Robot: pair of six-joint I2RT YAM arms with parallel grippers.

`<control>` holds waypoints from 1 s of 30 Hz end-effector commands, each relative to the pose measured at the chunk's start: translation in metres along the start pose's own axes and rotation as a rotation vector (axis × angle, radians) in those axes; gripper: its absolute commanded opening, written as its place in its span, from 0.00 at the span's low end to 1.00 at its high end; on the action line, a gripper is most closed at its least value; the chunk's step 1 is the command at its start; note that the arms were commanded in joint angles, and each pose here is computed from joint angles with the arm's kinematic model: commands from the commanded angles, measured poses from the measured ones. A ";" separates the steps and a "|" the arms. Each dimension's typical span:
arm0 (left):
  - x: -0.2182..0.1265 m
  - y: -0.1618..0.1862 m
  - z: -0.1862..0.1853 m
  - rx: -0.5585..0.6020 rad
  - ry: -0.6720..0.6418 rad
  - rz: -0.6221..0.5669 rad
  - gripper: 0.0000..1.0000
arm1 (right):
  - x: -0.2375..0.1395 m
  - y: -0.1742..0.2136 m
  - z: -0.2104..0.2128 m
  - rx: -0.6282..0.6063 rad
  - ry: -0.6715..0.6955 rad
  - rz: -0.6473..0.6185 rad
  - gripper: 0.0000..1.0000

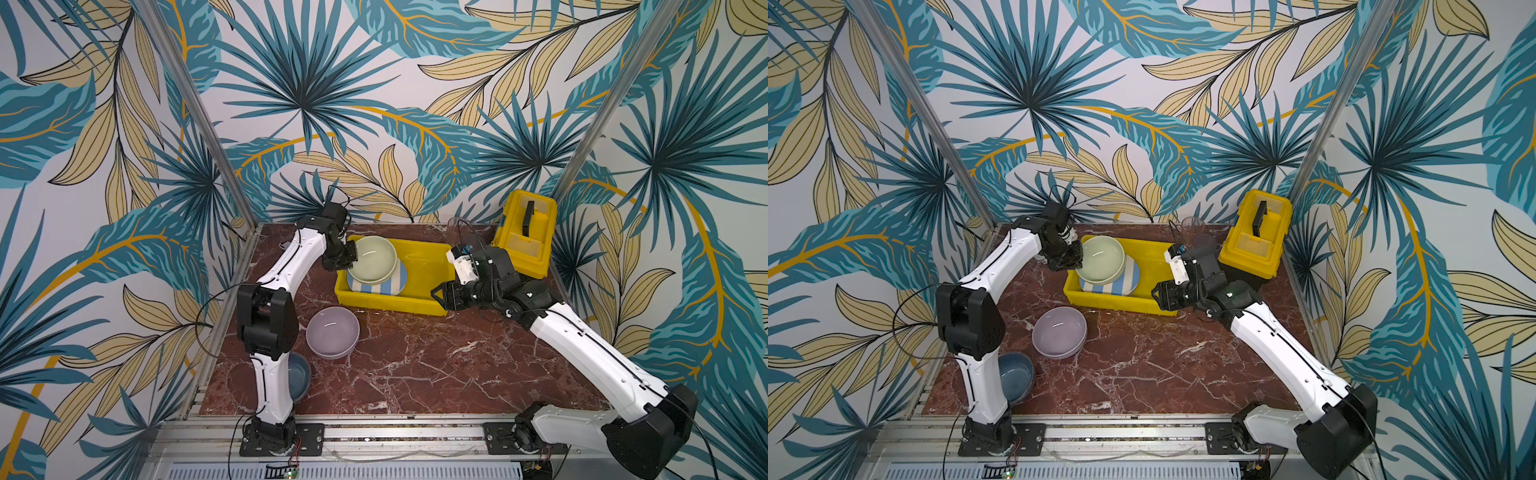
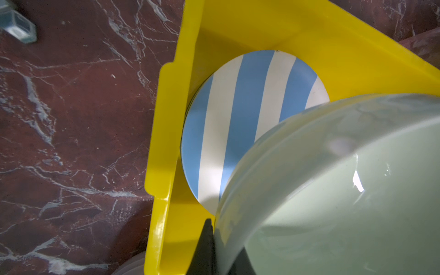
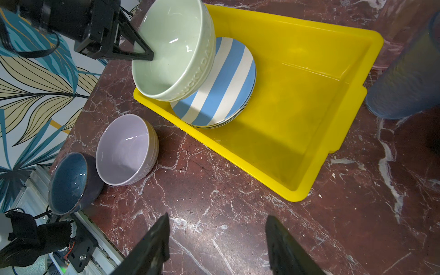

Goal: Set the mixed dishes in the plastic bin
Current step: 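Carry the green bowl with the left gripper over the bin, then lower the green bowl onto the striped plates and open the left gripper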

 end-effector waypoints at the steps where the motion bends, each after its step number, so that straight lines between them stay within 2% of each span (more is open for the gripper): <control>1: -0.011 -0.015 -0.024 0.011 0.081 -0.070 0.00 | -0.002 0.002 0.001 0.009 -0.012 -0.010 0.66; 17: 0.012 -0.029 -0.029 0.014 0.054 -0.074 0.00 | 0.004 0.004 0.003 0.044 -0.030 -0.018 0.66; 30: 0.018 -0.026 -0.026 0.050 0.024 -0.075 0.07 | 0.006 0.004 0.003 0.052 -0.039 -0.025 0.66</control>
Point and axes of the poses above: each gripper's point midway between its finger pads, its own x axis out along the fingers, its own z axis along the line the jaws close on, y = z × x, the point moved 4 cm from there along -x, back along the fingers, and after that the axes turned 15 degrees about -x, right-handed, at the moved point
